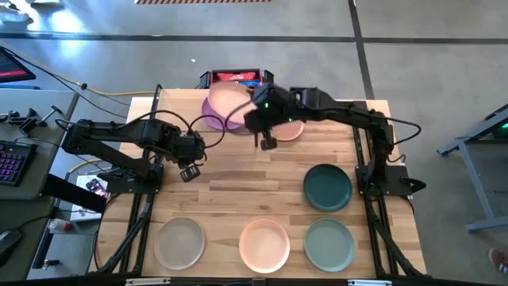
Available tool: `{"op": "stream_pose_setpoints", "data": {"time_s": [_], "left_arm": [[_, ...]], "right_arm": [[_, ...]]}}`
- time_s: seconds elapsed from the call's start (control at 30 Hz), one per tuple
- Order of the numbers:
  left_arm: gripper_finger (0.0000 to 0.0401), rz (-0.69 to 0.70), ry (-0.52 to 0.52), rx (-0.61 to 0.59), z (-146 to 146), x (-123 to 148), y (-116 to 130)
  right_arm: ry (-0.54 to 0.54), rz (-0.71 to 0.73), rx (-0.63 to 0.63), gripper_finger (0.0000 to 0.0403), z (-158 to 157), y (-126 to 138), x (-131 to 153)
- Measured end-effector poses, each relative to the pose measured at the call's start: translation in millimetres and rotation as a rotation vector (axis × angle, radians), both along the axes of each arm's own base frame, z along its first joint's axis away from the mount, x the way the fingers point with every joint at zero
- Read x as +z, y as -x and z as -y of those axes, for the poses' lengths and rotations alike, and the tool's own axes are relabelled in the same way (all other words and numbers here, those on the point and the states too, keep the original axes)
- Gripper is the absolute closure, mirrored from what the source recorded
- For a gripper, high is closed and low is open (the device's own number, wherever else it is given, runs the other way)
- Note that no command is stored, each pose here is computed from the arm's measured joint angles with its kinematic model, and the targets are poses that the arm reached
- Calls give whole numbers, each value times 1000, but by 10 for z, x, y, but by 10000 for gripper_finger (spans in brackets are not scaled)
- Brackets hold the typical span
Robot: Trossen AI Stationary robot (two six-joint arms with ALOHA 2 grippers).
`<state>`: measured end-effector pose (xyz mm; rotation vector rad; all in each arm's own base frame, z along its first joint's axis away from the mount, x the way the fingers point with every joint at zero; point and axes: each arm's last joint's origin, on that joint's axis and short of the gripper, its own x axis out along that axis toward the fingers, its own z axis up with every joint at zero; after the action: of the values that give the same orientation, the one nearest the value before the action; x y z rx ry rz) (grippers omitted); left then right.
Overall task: Place and stack plates onto a shelf
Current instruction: Stack the light pink plate on top of the purple plate on the shelf
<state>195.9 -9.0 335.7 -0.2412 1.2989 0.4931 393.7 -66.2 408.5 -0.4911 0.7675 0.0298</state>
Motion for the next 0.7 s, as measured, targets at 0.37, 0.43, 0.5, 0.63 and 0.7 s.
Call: {"op": "stream_pose_setpoints", "data": {"time_s": [0.37, 0.43, 0.5, 0.63, 0.7], "left_arm": [[352, -14, -22, 3, -7, 0, 17], [352, -14, -22, 3, -7, 0, 17], [352, -14, -22, 3, -8, 0, 17], [352, -13, -22, 4, -8, 0, 16], [352, -13, -22, 3, -8, 0, 16]], "right_arm": [[-95, 207, -18, 403, 458, -207, -26], [-102, 183, -22, 403, 487, -240, -95], [-98, 150, -15, 403, 501, -276, -177], [-71, 61, 28, 403, 498, -350, -365], [-51, 25, 59, 403, 482, -374, -431]]}}
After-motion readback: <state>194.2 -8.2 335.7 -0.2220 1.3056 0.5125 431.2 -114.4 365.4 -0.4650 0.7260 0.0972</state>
